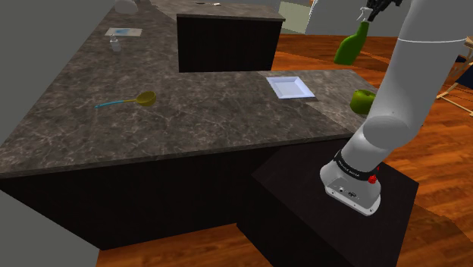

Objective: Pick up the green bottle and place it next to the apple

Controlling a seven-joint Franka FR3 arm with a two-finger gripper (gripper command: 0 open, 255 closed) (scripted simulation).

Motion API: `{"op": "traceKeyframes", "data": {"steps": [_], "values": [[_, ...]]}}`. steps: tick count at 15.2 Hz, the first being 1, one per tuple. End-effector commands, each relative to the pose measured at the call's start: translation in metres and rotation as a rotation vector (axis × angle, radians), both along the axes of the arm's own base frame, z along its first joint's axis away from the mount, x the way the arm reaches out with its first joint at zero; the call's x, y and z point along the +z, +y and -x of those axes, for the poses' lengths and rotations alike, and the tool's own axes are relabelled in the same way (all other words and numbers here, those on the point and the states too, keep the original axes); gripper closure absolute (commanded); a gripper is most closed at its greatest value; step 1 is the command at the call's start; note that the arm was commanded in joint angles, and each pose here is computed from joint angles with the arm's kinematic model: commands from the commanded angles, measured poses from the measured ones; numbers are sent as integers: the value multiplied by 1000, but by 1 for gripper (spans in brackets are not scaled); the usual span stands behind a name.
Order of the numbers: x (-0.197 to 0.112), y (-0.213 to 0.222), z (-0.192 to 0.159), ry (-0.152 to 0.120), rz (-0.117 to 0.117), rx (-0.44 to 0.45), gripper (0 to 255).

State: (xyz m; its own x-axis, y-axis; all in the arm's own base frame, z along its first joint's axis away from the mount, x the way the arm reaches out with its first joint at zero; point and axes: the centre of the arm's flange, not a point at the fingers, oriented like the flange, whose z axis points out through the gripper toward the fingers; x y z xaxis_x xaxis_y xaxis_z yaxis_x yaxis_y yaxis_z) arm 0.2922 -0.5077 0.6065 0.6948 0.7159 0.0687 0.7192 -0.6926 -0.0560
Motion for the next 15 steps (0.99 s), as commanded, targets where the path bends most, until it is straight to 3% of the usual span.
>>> {"op": "traceKeyframes", "data": {"steps": [1,15], "values": [[-9,-9,4,-3,-1,4,255],[-83,-9,4,-3,-1,4,255]]}}
